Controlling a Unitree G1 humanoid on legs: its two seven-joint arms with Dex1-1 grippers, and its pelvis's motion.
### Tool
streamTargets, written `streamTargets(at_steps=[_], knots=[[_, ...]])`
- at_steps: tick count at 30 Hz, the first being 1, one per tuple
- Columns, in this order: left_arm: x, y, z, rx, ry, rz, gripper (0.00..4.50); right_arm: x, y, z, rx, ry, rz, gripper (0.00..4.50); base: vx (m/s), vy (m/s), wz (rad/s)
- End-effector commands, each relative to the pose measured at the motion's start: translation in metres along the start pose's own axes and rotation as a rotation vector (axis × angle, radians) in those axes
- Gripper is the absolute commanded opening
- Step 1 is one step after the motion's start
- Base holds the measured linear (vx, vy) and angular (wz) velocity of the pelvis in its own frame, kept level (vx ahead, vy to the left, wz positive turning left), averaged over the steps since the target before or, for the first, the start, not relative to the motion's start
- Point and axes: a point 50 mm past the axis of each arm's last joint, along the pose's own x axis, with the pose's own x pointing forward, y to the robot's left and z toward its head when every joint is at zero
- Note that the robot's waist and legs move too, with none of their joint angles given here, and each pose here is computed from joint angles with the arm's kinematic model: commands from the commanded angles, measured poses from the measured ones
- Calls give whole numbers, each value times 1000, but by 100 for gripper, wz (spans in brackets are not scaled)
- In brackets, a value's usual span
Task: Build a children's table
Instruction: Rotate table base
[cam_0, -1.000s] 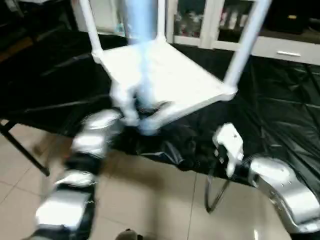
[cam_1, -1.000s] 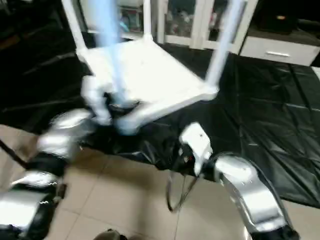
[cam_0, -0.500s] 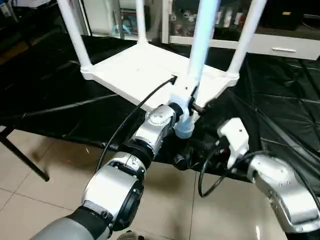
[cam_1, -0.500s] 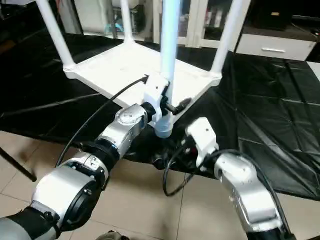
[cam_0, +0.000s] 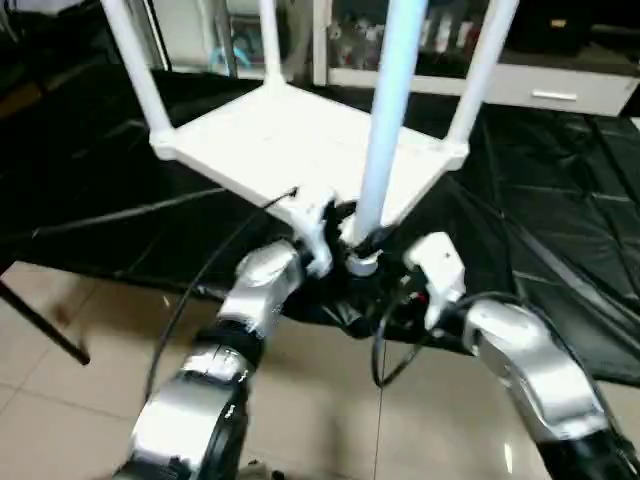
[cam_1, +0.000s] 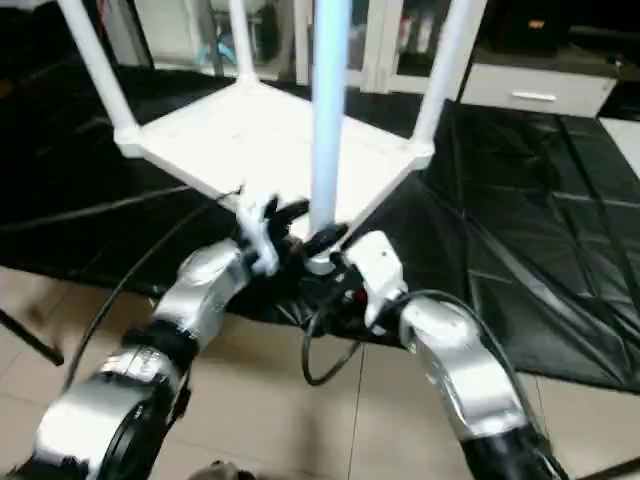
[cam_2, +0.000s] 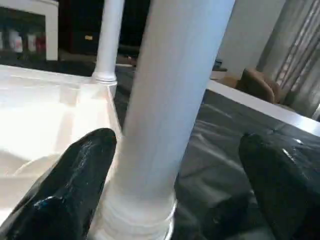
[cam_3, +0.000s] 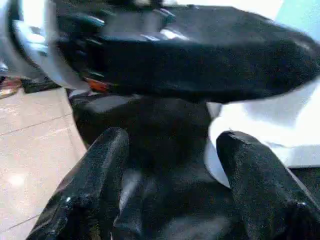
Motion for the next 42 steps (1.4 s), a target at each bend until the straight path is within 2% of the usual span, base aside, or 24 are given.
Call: streamTargets(at_steps=[1,4,8,10,14,15,16,19,20,22,23,26,28,30,32,38,42], knots=[[-15,13,12,38,-34,72,443,9,-2,-2,-11,9,10,309,0,0,0],[-56,43,24,69,-63,270,443,23,-5,-7,-3,31,33,309,0,0,0],[-97,56,31,99,-31,338,443,34,-13,-9,-1,50,20,309,0,0,0],[-112,52,31,106,15,316,443,38,-21,-10,-19,66,-19,309,0,0,0],[-119,38,25,111,80,246,443,41,-39,-13,-55,108,-148,309,0,0,0],[-119,31,24,111,91,236,443,42,-47,-12,-42,98,-205,309,0,0,0],[-119,30,24,111,92,235,443,42,-49,-12,-39,96,-213,309,0,0,0],[-120,26,23,127,93,275,443,40,-60,-13,-28,98,-303,309,0,0,0],[-120,23,22,143,93,334,443,39,-67,-16,-20,98,-365,309,0,0,0],[-119,20,21,156,93,360,443,38,-69,-15,-9,83,-386,309,0,0,0],[-117,14,18,179,112,411,443,36,-67,-9,34,20,-371,309,0,0,0],[-115,4,16,171,137,473,443,30,-58,3,74,-100,-289,309,0,0,0],[-113,-6,17,154,115,498,443,19,-46,12,66,-174,-224,309,0,0,0],[-114,-15,21,169,65,551,443,-2,-29,19,57,-226,-162,309,0,0,0],[-114,-18,22,171,52,576,443,-9,-23,21,52,-240,-149,309,0,0,0],[-114,-18,22,171,52,576,443,-9,-23,21,52,-240,-149,309,0,0,0],[-115,-22,25,186,38,620,443,-21,-16,21,49,-241,-178,309,0,0,0]])
